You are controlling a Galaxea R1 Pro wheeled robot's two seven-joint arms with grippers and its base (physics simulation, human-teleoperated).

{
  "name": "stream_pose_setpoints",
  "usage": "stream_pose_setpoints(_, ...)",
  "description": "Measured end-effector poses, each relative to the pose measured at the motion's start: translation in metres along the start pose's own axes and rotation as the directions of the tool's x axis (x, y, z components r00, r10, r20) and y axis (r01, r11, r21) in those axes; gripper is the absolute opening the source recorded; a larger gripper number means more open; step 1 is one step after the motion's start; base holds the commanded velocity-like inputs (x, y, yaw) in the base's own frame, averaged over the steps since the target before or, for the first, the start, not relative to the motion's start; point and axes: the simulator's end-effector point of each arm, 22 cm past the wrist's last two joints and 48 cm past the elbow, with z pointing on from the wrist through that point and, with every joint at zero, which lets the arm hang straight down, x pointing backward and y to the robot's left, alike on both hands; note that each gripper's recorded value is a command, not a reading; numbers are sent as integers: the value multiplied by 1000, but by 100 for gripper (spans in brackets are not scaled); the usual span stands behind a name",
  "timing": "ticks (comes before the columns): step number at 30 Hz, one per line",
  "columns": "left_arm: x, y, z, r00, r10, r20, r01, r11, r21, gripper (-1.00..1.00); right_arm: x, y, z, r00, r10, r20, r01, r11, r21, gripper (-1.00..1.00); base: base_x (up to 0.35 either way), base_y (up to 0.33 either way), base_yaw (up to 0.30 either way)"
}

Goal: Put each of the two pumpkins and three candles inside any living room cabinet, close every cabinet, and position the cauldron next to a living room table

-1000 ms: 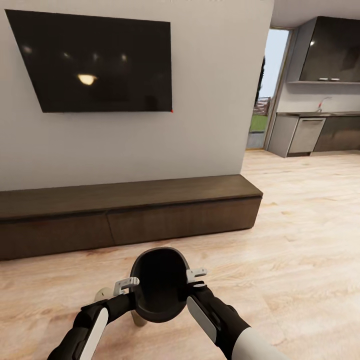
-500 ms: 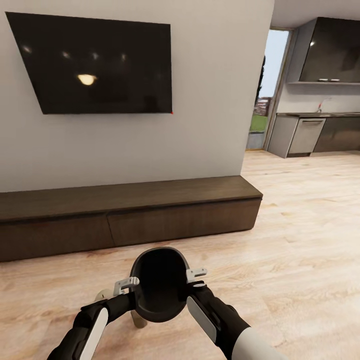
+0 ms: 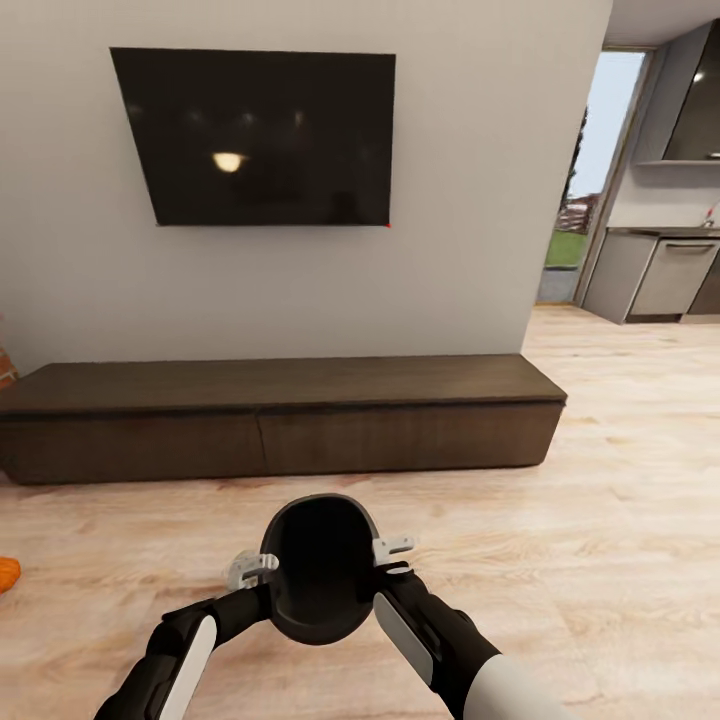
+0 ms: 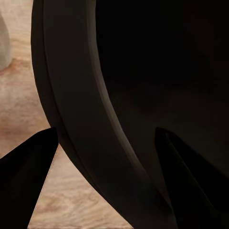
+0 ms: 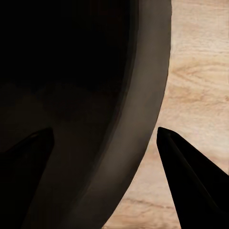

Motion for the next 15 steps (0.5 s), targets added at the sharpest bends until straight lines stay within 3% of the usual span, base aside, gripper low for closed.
stream_pose_setpoints(4, 0, 0, 0, 1000, -1, 0, 1, 1000, 0, -100, 0, 0, 0, 1000, 0, 0, 0, 1000, 0, -100, -130, 0, 287)
stream_pose_setpoints(15, 1, 0, 1, 1000, -2, -2, 2, 1000, 0, -100, 1, 0, 1, 1000, 0, -2, 0, 1000, 0, -100, -10, 0, 278)
